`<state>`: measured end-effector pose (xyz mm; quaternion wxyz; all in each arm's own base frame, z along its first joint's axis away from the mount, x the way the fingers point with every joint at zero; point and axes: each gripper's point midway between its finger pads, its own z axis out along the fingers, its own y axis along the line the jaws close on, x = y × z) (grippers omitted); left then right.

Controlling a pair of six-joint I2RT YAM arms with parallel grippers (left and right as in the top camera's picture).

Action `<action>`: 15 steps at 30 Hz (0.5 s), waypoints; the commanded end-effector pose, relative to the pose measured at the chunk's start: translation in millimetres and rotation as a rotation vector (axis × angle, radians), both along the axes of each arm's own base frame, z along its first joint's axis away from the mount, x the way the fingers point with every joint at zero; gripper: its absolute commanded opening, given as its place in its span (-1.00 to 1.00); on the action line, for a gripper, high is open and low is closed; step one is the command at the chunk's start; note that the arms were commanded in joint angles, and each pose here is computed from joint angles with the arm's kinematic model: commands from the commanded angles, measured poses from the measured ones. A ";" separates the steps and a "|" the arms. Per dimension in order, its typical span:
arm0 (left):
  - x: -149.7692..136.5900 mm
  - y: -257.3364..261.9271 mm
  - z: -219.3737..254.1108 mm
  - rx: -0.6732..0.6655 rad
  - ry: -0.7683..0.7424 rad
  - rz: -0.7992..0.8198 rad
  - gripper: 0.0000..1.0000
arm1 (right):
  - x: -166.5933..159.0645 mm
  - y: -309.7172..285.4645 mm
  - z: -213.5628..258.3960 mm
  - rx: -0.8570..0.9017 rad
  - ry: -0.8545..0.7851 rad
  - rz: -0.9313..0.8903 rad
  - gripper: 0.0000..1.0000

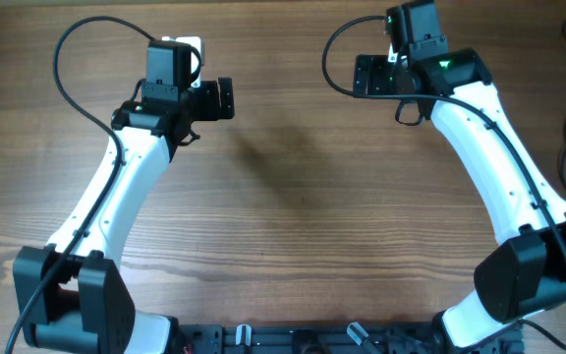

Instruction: Untangle cables

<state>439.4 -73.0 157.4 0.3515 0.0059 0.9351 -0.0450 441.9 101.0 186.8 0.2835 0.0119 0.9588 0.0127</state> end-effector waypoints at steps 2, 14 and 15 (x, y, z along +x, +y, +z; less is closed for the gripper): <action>3.1 -0.2 9.3 -0.010 -0.023 0.001 1.00 | 0.0 3.2 -5.2 0.005 0.012 0.006 1.00; -0.1 -2.5 17.0 -0.026 -0.039 -0.010 1.00 | 0.0 3.2 -5.2 0.005 0.012 0.007 0.99; -1.5 -0.3 19.5 -0.019 -0.047 -0.003 1.00 | 0.0 3.2 -5.2 0.005 0.012 0.006 1.00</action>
